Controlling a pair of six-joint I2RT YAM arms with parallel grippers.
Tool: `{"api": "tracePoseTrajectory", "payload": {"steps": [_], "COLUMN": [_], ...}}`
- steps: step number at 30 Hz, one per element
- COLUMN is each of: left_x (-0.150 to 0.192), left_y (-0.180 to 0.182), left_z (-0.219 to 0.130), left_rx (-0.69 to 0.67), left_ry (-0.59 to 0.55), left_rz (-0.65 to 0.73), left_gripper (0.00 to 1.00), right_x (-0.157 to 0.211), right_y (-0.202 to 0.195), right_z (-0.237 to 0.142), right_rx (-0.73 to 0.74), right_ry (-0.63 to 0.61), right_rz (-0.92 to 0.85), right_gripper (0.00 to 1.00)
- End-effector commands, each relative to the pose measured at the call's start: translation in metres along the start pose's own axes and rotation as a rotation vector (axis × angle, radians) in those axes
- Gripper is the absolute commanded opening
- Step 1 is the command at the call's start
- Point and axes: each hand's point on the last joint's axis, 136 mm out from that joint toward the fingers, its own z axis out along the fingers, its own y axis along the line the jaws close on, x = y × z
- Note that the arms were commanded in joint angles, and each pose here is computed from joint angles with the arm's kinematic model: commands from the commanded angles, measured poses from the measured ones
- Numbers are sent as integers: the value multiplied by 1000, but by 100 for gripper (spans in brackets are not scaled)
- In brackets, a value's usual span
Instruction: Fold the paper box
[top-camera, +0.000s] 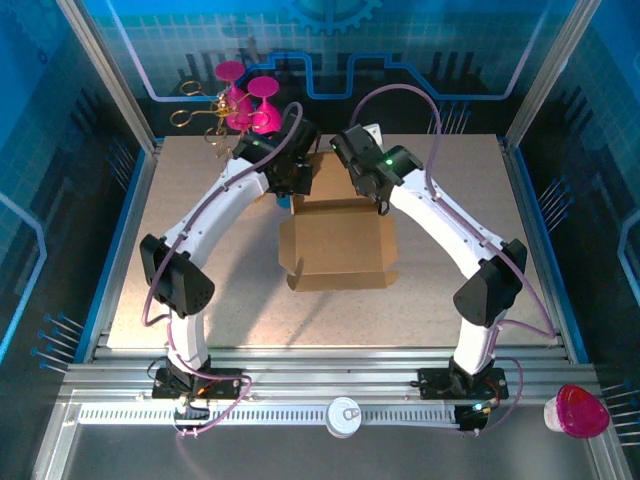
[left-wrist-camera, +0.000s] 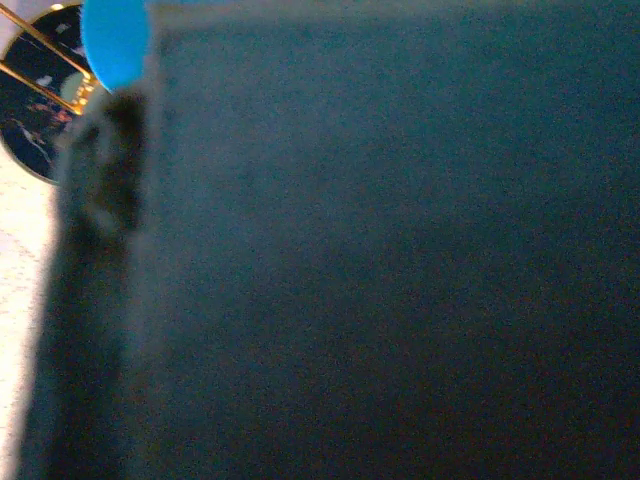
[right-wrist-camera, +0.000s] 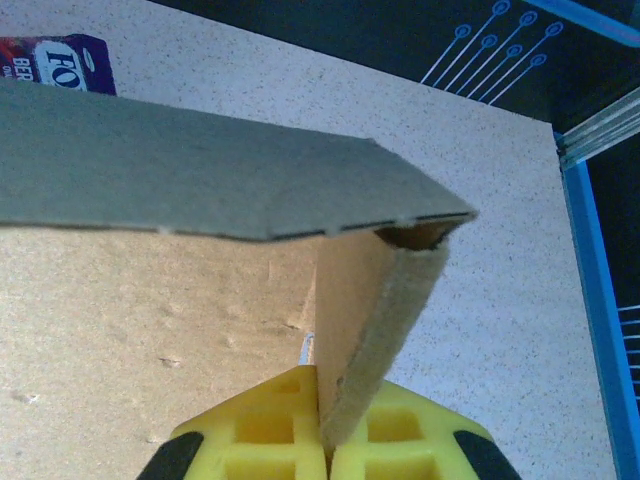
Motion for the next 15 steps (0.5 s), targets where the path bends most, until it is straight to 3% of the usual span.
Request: {"api": "tracePoseTrajectory", "payload": {"steps": [1,4,8,15], "left_x": [-10,-6,-1,9], "left_y": [15,7,1,-8], "left_z": [-4,-1,3,12], "left_rx": [-119,-70,9,131], "left_ry": [-75,-68,-44,-3], "left_rz": [16,0,-30,-69], "left_gripper": [0,2,17,24], "right_x": [10,10,12,15], "right_y": [-4,-1,1,8], "right_z": [-3,-3,-2,-3], "right_rx": [27,12,-7,-74], "right_ry": [43,43,48,66], "right_rz": [-48,-48,-44,-32], "right_gripper": [0,0,0,0]}}
